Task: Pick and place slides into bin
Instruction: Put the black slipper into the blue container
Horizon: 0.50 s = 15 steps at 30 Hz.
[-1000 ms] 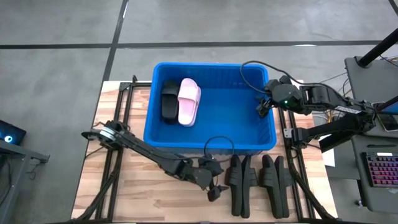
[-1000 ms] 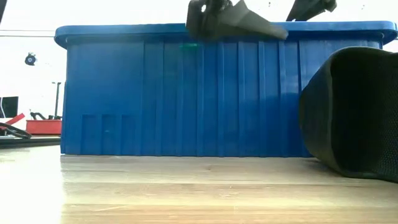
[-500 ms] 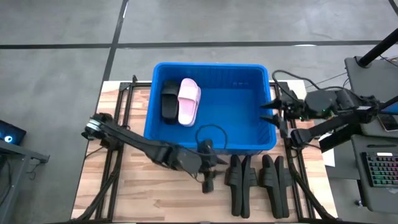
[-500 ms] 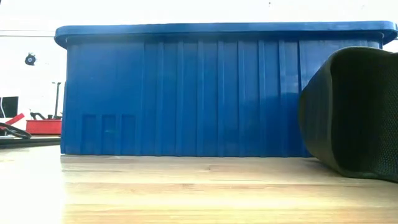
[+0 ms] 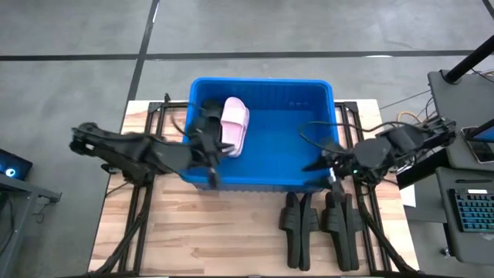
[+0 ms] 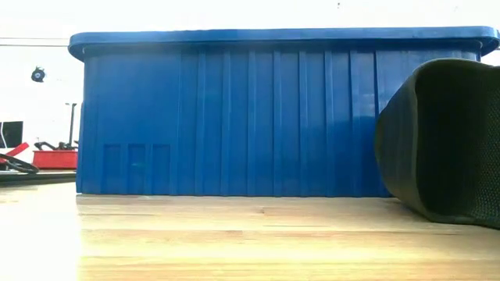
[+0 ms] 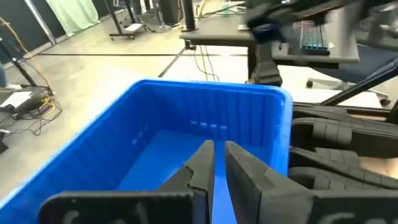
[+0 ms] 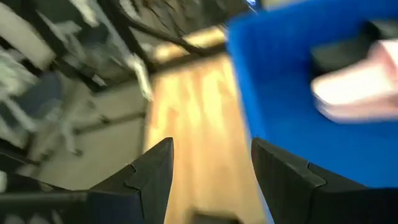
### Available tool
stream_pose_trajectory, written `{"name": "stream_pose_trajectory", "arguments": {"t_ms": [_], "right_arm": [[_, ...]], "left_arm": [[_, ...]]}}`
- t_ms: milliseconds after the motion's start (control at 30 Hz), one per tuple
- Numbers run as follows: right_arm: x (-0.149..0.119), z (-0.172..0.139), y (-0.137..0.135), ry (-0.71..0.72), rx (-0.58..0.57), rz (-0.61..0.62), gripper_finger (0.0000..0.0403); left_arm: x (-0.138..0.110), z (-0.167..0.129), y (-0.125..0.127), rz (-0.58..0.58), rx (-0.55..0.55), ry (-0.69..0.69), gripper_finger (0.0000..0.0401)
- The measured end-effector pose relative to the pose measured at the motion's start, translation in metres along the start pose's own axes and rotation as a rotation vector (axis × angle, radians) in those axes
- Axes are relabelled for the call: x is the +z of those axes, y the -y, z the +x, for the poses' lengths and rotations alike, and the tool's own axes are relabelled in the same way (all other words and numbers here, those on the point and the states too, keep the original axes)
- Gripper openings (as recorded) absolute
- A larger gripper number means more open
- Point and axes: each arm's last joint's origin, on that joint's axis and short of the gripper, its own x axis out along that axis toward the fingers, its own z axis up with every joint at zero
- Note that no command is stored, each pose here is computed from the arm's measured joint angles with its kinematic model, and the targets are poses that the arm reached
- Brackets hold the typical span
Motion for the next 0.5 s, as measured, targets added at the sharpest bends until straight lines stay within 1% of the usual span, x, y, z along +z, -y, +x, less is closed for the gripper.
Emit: {"name": "stream_pose_trajectory", "arguments": {"t_ms": [67,167,300,500], "right_arm": [[0.009,0.012,-0.012,0.042,0.049,-0.025,0.0206],[0.019,0.031,-0.028,0.06,0.068,-0.093,0.0206],[0.021,0.061,-0.038,-0.064,0.017,-0.134,0.0205],[0.01,0.105,-0.045,-0.313,-0.076,-0.13,0.0205]], "left_arm": [[0.004,-0.017,-0.013,-0.048,0.0,0.023,0.0022],[0.009,-0.041,-0.032,-0.094,-0.034,0.052,0.0022],[0.011,-0.071,-0.055,-0.106,-0.092,0.083,0.0022],[0.004,-0.103,-0.083,-0.086,-0.091,0.079,0.0022]]}}
